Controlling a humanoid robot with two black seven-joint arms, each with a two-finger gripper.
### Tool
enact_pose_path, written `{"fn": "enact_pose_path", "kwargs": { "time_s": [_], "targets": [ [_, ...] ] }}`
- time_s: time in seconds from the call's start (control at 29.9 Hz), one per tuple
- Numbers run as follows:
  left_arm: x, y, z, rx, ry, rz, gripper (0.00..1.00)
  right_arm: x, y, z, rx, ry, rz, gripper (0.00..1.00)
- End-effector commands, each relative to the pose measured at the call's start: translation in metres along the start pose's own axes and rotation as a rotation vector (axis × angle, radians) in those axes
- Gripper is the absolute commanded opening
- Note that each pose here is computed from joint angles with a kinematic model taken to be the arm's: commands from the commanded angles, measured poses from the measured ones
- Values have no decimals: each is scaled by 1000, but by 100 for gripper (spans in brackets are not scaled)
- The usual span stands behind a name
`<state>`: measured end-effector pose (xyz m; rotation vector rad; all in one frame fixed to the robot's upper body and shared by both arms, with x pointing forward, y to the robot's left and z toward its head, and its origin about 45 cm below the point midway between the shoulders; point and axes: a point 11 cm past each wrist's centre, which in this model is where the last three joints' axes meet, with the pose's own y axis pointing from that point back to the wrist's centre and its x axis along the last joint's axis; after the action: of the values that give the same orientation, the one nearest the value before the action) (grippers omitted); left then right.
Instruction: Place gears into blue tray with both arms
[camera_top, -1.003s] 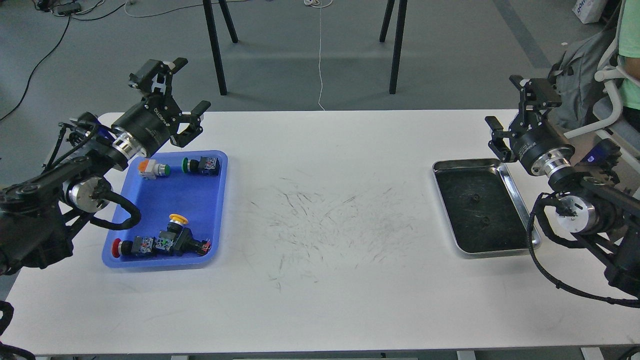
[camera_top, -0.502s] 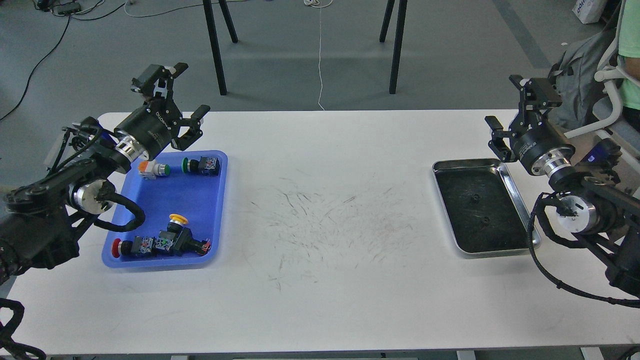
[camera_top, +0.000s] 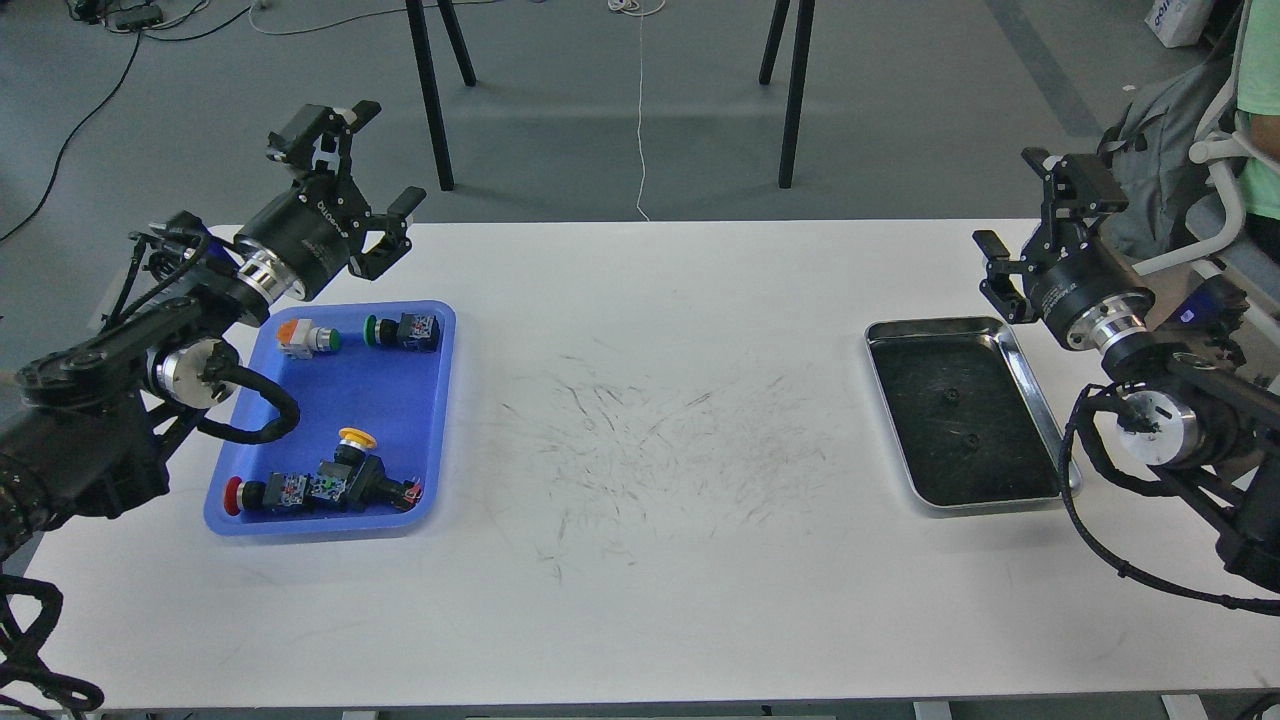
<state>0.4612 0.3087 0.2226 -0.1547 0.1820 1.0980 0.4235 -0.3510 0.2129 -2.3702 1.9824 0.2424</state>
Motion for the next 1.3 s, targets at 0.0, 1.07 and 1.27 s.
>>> {"fn": "enact_pose_path", "kwargs": {
  "time_s": [0.0, 1.07, 1.27],
  "targets": [
    [1, 2, -3, 9, -4, 3, 100, 2, 1, -1, -1, 3, 3, 99],
    [0, 4, -7, 26, -9, -6, 100, 21, -1, -9, 80, -164, 107, 99],
    [2, 4, -6, 23, -7, 2, 100, 16, -3, -2, 79, -180, 105, 99]
  ]
}}
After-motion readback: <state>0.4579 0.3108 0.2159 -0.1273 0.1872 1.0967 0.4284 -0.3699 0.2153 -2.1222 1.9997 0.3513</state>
